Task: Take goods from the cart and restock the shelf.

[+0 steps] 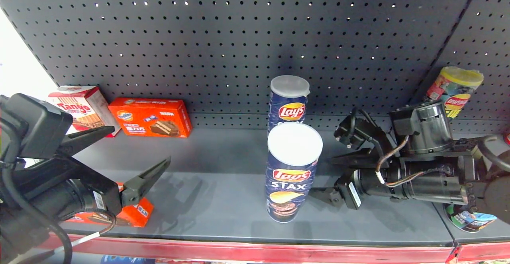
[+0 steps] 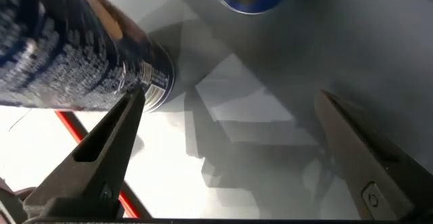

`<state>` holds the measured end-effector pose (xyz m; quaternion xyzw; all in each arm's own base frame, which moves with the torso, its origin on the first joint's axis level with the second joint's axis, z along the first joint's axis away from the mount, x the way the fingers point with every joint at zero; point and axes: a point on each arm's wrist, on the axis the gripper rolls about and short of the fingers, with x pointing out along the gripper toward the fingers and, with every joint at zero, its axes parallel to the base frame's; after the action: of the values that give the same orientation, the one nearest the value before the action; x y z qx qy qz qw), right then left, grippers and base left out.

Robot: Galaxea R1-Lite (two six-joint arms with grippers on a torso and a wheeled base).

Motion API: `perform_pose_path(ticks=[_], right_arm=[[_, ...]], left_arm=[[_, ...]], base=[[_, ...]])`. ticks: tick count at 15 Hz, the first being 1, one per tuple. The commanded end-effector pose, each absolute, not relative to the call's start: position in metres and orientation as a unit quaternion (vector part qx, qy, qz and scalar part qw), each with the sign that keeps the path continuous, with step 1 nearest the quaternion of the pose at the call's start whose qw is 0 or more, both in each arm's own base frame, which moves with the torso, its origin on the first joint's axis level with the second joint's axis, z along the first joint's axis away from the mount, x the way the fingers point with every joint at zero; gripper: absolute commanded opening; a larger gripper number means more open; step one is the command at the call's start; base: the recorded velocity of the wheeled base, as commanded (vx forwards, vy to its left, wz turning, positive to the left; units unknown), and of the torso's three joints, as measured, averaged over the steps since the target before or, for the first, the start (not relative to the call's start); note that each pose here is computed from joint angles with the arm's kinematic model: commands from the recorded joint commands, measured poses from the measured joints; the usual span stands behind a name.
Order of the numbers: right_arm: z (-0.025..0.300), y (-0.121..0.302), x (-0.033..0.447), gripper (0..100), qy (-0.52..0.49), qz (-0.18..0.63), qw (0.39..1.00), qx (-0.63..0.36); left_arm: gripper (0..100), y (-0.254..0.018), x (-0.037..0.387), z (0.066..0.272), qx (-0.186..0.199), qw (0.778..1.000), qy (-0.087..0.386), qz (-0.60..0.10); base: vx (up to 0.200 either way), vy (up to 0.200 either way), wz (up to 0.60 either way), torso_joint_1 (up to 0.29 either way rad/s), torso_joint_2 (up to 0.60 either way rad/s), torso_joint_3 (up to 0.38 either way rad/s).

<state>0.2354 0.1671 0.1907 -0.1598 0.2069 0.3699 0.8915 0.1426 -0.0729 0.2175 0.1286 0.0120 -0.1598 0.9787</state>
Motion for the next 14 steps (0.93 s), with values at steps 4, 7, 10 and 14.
perform_pose_path(ticks=[4,7,10,14], right_arm=[[0.190,0.164,0.230,100,0.207,0.369,0.892,-0.160],[0.194,0.158,0.222,100,0.201,0.367,0.894,-0.159],[0.197,0.154,0.220,100,0.197,0.364,0.897,-0.157],[0.200,0.152,0.223,100,0.185,0.359,0.902,-0.153]], left_arm=[[100,-0.073,0.142,0.217,0.129,0.978,0.011,-0.162],[100,-0.074,0.141,0.217,0.130,0.977,0.013,-0.166],[100,-0.084,0.144,0.211,0.152,0.970,0.032,-0.187],[100,-0.107,0.176,0.196,0.217,0.952,0.073,-0.201]], base=[[0.000,0.000,0.00,0.000,0.00,0.000],[0.000,0.000,0.00,0.000,0.00,0.000],[0.000,0.000,0.00,0.000,0.00,0.000],[0.000,0.000,0.00,0.000,0.00,0.000]])
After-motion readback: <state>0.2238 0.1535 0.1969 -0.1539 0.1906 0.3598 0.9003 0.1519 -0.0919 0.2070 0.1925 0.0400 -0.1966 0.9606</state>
